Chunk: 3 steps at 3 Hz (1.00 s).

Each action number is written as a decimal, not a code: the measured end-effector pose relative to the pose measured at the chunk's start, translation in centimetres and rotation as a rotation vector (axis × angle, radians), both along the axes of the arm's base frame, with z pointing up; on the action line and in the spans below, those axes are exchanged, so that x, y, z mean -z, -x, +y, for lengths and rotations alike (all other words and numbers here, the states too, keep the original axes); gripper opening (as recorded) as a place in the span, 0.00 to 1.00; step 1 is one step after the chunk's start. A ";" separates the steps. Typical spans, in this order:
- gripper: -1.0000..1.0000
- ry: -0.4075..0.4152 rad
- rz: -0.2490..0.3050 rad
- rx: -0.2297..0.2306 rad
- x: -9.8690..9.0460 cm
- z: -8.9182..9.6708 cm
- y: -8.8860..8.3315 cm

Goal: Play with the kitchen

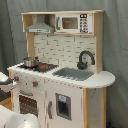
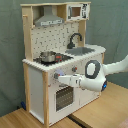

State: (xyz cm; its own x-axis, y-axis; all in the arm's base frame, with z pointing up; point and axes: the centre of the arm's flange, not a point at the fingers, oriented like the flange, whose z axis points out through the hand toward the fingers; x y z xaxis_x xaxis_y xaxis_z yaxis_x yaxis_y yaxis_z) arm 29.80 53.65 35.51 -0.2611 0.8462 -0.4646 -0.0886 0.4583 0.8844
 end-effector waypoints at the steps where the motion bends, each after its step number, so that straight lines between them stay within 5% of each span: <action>1: 1.00 0.044 -0.047 -0.021 -2.4 0.3 1.1; 3: 1.00 0.105 -0.138 0.000 -9.2 -1.4 0.2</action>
